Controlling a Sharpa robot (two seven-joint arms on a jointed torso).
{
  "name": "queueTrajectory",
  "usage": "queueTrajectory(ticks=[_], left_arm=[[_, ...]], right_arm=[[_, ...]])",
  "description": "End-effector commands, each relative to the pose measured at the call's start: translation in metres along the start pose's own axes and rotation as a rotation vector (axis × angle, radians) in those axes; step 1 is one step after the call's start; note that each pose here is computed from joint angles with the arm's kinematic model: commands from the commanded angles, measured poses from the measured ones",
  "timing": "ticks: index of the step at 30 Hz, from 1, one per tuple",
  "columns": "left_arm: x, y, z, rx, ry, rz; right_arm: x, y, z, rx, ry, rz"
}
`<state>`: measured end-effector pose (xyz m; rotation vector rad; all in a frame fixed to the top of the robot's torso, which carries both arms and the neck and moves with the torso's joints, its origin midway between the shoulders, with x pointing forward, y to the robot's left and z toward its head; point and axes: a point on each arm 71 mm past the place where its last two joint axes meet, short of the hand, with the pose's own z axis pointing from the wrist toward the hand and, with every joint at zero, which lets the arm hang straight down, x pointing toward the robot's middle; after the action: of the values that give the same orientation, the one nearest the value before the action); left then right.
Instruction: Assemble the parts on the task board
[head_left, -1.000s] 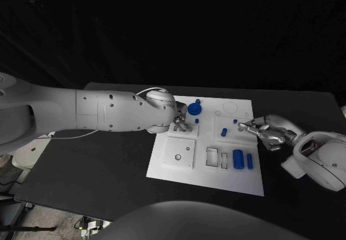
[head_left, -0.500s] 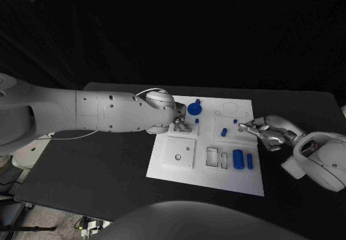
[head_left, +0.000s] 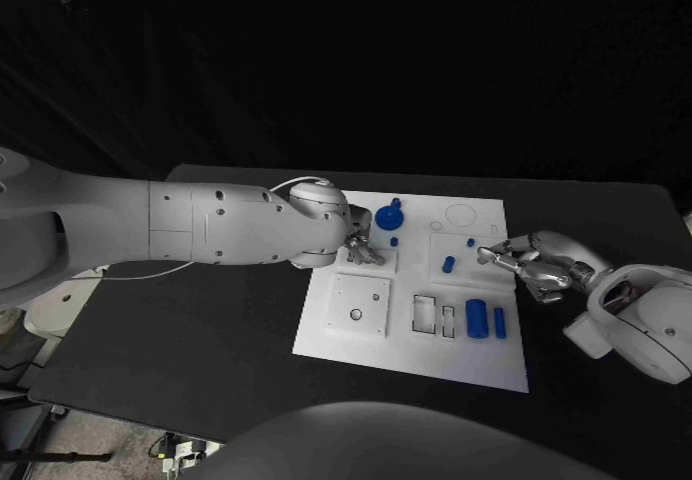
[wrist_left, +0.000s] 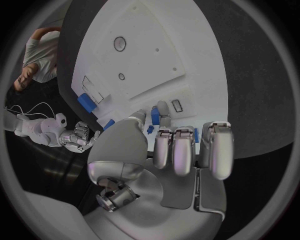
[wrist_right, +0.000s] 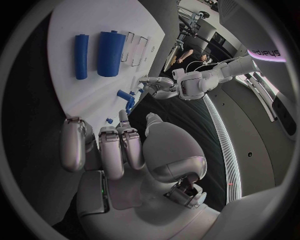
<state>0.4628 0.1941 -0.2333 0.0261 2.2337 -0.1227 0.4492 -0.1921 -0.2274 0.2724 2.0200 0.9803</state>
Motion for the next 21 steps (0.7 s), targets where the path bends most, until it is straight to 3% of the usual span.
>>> queueTrajectory(ticks=[1,21], left_arm=[[0.0,-0.0011,-0.0006,0.008,-0.005,-0.012],[-0.0003,0.0018,-0.0012,0.005,-0.009,-0.021]], right_arm=[[0.0017,-0.0003,-0.0002,0.001,0.018,-0.004],[0.0013,-0.0017,-0.0006,0.008,0.02,-0.004]])
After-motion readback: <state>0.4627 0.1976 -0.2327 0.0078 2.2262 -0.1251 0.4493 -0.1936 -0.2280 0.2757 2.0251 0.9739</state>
